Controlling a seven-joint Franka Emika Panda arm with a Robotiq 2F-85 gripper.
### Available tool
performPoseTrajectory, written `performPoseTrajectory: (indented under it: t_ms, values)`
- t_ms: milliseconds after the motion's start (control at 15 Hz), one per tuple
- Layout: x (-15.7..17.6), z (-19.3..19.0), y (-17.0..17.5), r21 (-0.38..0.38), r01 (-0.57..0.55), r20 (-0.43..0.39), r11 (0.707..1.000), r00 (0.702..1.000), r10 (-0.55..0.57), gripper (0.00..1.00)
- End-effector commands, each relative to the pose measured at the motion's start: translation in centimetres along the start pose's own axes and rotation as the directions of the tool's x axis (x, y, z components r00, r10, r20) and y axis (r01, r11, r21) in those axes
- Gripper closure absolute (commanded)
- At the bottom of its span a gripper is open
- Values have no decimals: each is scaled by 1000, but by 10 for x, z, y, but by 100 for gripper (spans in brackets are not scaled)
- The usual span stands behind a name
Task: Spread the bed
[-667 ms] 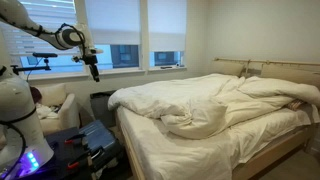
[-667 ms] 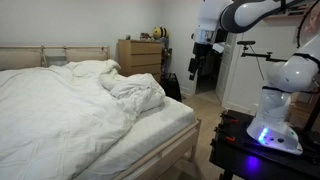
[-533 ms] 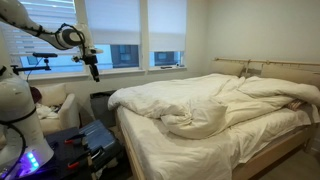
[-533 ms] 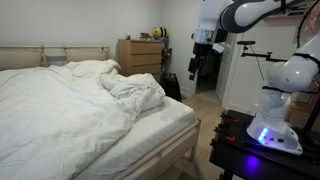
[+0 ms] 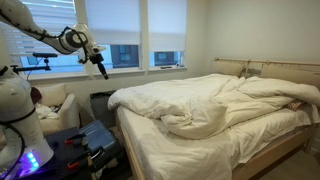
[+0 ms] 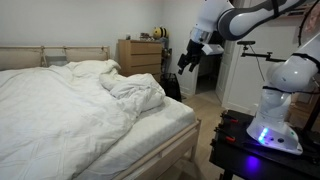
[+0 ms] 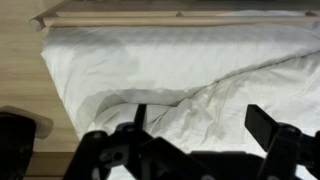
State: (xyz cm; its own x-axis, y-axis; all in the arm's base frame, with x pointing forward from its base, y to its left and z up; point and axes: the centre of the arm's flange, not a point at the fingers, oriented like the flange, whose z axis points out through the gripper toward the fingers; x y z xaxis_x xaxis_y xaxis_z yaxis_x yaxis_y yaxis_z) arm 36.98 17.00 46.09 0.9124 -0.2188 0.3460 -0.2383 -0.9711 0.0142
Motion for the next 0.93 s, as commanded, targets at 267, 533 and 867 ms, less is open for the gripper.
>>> performPoseTrajectory:
  t_ms: [267, 533, 867]
  values:
    - [65, 42, 57, -88, -241, -210, 967, 953, 218, 0]
    - [100, 66, 106, -112, -291, -257, 950, 932, 256, 0]
    - [148, 96, 172, -97, -326, -309, 940, 908, 283, 0]
